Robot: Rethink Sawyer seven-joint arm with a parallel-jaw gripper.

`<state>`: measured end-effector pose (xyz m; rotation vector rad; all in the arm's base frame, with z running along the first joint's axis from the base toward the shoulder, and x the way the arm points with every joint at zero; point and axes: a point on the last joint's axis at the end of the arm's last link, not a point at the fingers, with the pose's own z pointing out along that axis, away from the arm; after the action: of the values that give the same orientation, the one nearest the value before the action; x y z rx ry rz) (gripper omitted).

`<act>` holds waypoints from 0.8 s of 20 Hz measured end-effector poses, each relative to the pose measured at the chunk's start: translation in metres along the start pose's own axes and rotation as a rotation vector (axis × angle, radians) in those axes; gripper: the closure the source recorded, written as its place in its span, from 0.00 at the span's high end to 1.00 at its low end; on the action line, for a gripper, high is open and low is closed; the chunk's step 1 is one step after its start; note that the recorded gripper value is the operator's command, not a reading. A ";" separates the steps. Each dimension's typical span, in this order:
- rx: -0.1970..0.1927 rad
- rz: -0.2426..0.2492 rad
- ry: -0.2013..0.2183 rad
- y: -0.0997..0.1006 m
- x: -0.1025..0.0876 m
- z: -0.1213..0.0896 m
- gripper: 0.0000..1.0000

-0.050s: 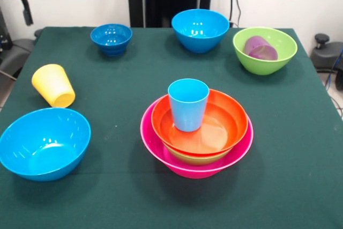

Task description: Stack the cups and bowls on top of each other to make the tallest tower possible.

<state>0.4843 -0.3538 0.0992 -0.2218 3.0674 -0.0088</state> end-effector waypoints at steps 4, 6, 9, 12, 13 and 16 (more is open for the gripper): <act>0.000 0.041 0.013 -0.015 0.038 -0.008 1.00; -0.002 0.050 0.019 -0.017 0.049 -0.010 1.00; -0.011 0.070 0.034 -0.018 0.075 -0.012 1.00; -0.026 0.080 0.048 -0.015 0.093 -0.011 1.00; -0.030 0.081 0.051 -0.013 0.097 -0.010 1.00; -0.040 0.068 0.065 -0.005 0.107 -0.007 1.00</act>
<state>0.3790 -0.3746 0.0988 -0.1212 3.1398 0.0494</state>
